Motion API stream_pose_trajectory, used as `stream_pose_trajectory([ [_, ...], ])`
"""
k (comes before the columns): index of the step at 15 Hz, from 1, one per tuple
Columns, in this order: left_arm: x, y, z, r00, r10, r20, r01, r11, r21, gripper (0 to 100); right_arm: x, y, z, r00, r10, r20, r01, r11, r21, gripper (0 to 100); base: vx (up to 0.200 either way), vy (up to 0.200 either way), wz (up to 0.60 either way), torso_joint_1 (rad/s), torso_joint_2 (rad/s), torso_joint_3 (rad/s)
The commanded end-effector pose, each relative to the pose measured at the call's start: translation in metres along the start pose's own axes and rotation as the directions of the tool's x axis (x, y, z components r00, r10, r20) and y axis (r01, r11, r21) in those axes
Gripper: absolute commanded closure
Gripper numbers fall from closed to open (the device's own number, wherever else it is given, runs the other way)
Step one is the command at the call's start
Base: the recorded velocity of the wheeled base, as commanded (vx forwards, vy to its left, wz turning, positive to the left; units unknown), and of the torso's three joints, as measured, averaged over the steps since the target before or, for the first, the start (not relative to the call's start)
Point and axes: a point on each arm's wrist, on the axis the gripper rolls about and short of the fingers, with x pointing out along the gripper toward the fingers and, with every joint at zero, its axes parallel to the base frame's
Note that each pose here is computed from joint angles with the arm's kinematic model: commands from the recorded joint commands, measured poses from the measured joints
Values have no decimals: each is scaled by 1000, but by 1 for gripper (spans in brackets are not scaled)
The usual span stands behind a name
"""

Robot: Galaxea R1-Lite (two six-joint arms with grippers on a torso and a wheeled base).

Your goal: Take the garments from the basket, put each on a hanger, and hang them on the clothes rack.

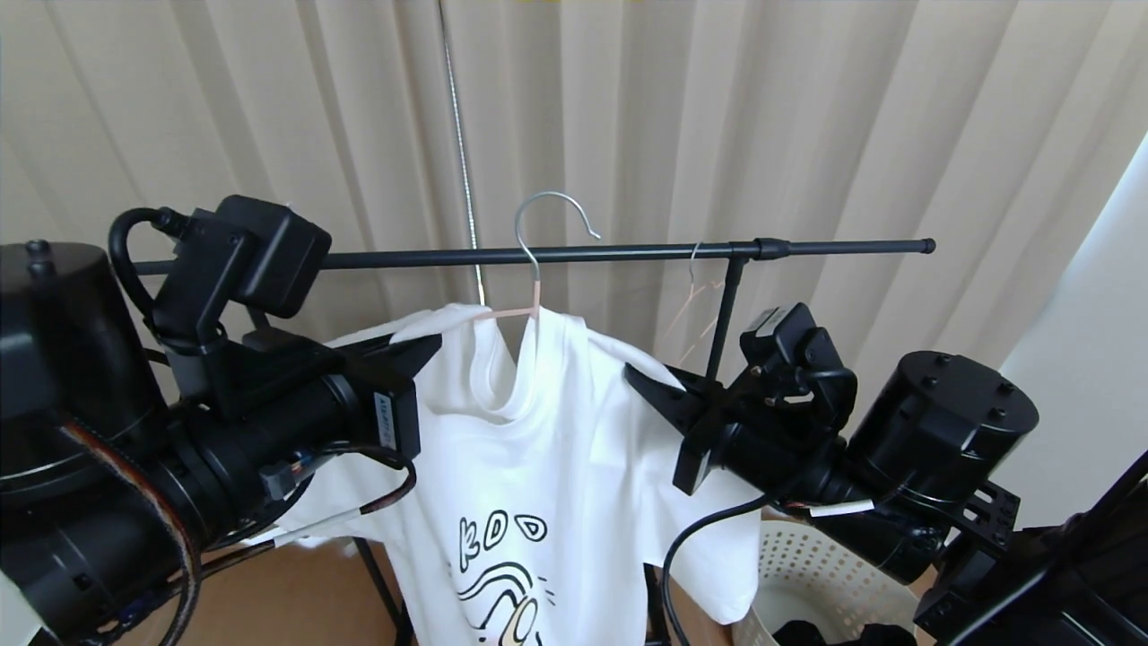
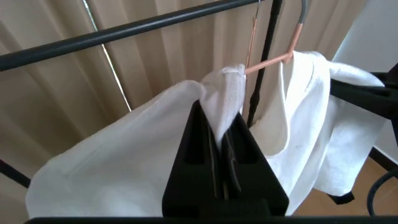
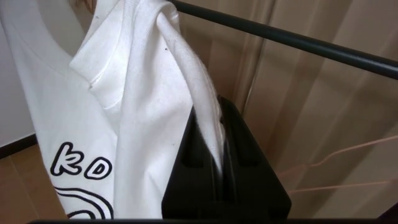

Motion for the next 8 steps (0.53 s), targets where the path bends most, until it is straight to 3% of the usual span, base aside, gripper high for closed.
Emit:
stream_pose_trajectory([
  [1, 6, -8, -13, 998, -26, -54, 27, 999, 17, 100, 0, 0, 0, 1000, 1, 3, -1, 1000, 0, 100, 0, 0, 0, 0, 0, 0],
  [6, 21, -18, -25, 993, -44, -109, 45, 999, 12, 100, -1, 0, 2, 1000, 1, 12, -1, 1000, 5, 100, 0, 0, 0, 0, 0, 0],
  [8, 28, -20, -20, 995, -44, -94, 44, 999, 8, 100, -3, 1, 3, 1000, 3, 19, -4, 1000, 6, 100, 0, 0, 0, 0, 0, 0],
])
